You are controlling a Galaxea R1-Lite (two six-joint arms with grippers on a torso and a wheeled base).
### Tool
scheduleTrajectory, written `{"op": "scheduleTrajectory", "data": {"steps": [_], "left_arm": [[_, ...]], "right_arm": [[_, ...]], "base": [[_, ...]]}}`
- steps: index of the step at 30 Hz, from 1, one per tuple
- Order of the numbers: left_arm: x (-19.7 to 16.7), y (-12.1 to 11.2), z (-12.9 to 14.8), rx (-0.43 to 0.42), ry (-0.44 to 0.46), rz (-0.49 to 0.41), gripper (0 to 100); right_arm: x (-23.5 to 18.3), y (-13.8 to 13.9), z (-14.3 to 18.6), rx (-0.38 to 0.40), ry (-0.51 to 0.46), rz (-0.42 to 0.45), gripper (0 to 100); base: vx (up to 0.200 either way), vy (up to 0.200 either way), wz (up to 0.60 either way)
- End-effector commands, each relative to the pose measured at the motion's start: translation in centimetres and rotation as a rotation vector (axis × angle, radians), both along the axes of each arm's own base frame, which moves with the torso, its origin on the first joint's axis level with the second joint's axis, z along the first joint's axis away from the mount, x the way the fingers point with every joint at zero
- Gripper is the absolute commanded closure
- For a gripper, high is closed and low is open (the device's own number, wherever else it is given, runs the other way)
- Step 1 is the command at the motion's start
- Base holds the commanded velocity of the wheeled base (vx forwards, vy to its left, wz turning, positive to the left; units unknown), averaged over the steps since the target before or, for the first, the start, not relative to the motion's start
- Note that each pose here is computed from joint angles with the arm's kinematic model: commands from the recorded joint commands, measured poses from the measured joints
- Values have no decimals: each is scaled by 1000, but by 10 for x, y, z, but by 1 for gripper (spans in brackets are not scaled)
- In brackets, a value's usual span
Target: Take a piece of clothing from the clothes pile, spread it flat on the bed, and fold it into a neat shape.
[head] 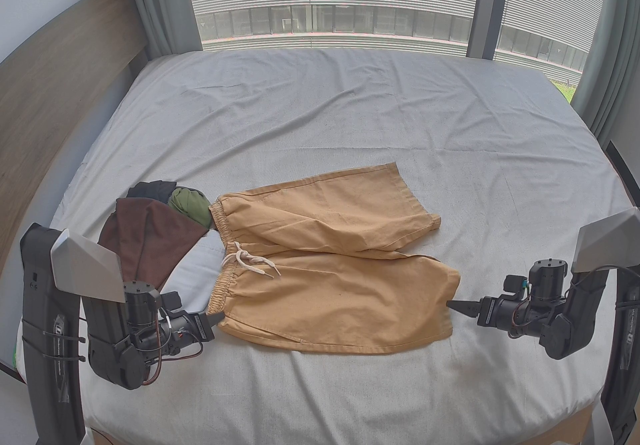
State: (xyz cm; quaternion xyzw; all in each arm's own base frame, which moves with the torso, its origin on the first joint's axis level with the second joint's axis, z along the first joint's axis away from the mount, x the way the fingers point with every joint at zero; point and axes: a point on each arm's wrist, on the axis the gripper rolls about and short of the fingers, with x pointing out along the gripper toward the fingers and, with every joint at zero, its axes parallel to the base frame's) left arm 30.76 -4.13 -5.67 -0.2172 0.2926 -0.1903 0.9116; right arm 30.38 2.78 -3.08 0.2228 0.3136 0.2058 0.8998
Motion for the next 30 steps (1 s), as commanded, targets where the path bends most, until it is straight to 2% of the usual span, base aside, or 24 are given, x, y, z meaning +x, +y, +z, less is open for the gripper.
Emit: {"op": "scheduleTrajectory", "data": {"steps": [1, 16, 26, 27, 30], "left_arm": [[5, 1, 2, 1, -25, 3, 100], [8, 0, 3, 2, -38, 2, 100], [7, -1, 3, 1, -37, 0, 100], [7, -1, 3, 1, -37, 0, 100], [8, -1, 4, 0, -38, 0, 100]], "right_arm": [[-8, 3, -23, -36, 64, 42, 0], [-19, 33, -35, -44, 45, 183, 0], [-20, 34, -45, -48, 40, 187, 0], [-20, 34, -46, -47, 36, 189, 100], [-19, 33, -47, -47, 26, 184, 100]], "base": [[0, 0, 0], [0, 0, 0], [0, 0, 0], [0, 0, 0], [0, 0, 0]]}}
